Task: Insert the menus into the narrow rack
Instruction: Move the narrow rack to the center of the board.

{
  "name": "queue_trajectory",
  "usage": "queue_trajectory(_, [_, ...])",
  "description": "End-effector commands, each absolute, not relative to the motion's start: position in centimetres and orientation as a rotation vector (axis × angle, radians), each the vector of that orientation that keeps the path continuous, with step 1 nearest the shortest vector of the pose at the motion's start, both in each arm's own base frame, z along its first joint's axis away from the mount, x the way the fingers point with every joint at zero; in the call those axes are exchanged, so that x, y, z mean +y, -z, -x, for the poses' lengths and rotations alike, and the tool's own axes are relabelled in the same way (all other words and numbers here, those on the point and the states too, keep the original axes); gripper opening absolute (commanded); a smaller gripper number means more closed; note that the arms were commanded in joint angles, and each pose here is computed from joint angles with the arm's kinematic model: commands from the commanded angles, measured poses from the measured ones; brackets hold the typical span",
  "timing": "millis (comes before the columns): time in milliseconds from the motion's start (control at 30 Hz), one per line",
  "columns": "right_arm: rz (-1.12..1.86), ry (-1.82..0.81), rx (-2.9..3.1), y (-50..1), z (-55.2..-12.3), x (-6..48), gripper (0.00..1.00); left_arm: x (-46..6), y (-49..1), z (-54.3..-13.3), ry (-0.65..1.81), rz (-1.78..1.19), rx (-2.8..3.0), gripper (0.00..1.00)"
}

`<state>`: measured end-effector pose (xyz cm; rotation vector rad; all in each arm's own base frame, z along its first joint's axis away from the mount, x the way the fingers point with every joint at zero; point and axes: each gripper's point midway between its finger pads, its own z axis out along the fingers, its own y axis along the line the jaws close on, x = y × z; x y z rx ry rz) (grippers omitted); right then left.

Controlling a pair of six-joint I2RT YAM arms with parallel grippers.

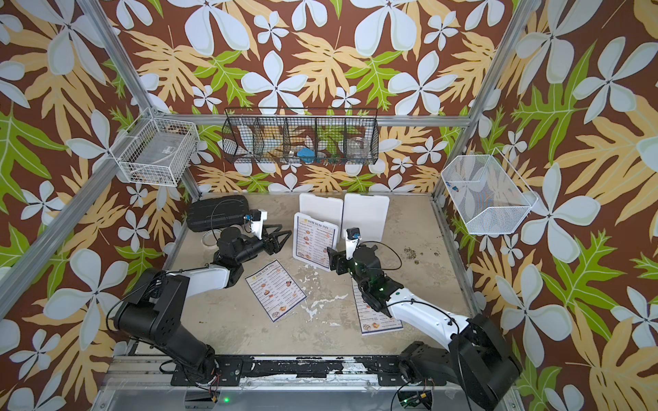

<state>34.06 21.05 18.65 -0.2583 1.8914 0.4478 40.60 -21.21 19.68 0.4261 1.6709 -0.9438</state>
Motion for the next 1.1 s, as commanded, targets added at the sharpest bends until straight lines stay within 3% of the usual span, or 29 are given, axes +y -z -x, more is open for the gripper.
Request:
queue_trajectory(0, [0.259, -0.480, 1.856, -19.5, -34.8, 22.0, 0.82, -22.3, -20.1, -40.4, 1.010, -0.491, 1.638, 0.68])
queue_trajectory(300, [0.218, -0.524, 1.916, -17.4, -37.3, 21.6, 0.77, -23.4, -18.1, -42.3, 1.045, -0.520, 1.684, 0.67])
queue_trajectory(867, [0.215, -0.608, 1.942, -15.4, -39.2, 21.5, 0.76, -24.7, -17.3, -42.4, 1.148, -0.576, 1.671, 0.62])
queue_trajectory(1067, [0.258, -0.670, 1.958, -14.6, -39.7, 23.0, 0.75, -24.9, -17.2, -42.0, 1.178, -0.587, 1.670, 0.56])
